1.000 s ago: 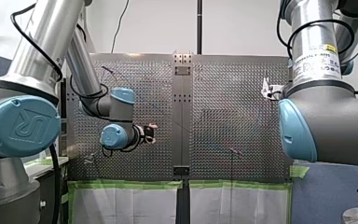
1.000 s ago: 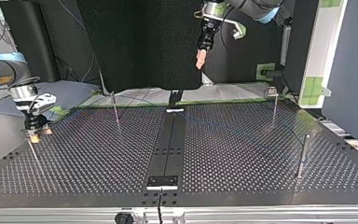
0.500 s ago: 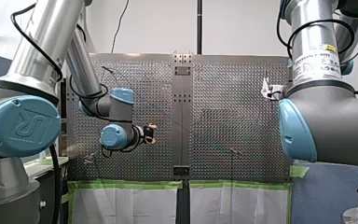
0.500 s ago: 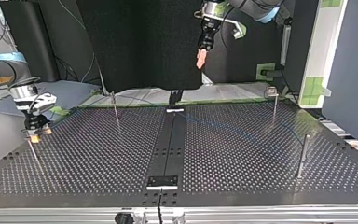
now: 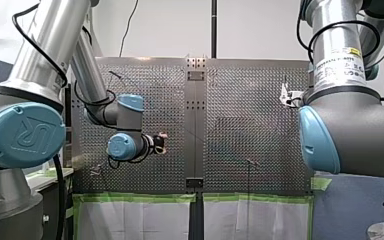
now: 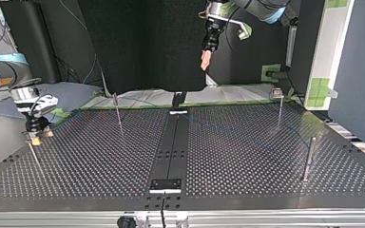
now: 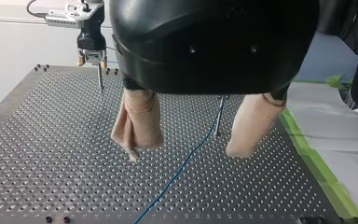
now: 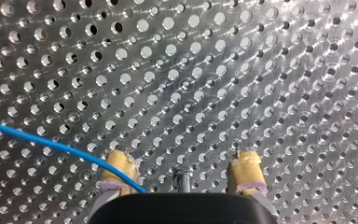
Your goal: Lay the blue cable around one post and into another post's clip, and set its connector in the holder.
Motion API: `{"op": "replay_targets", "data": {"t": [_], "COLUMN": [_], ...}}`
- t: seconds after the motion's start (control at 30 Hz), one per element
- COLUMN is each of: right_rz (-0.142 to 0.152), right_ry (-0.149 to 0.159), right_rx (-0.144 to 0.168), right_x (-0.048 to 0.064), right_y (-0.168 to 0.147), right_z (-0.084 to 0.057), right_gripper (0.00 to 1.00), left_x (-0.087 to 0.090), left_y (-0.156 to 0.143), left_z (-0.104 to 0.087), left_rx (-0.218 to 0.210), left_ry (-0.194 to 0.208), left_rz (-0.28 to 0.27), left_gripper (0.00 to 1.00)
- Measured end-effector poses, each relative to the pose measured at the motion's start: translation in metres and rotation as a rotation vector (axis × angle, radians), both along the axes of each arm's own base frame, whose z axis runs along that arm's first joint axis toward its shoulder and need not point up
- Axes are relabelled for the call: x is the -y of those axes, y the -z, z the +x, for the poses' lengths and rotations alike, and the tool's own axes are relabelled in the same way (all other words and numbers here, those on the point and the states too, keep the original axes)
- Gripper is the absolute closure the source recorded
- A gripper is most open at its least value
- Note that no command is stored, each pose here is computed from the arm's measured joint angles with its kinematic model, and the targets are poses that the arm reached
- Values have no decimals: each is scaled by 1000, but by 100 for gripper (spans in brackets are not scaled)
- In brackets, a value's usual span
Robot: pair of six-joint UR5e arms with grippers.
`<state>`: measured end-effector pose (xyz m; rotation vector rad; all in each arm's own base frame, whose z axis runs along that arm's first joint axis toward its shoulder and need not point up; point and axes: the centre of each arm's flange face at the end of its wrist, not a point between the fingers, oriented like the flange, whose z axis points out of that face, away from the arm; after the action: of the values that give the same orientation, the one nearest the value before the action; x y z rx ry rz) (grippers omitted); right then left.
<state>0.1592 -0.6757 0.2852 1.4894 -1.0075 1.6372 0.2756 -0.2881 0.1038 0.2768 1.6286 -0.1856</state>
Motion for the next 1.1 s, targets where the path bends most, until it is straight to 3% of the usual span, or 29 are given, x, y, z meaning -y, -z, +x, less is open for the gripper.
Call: {"op": "replay_targets", "data": {"t": [1.1], "right_rz": [5], "right_ry": [-6], "right_rx": [-10], "right_x": [-3], "right_y": [1], "right_z": [10], "right_gripper": [0], "left_x": [-2], "left_y": [0], "left_z": [2], "left_rx": [-1], "left_ry": [-6], "left_rz": [0], "left_gripper": [0]}}
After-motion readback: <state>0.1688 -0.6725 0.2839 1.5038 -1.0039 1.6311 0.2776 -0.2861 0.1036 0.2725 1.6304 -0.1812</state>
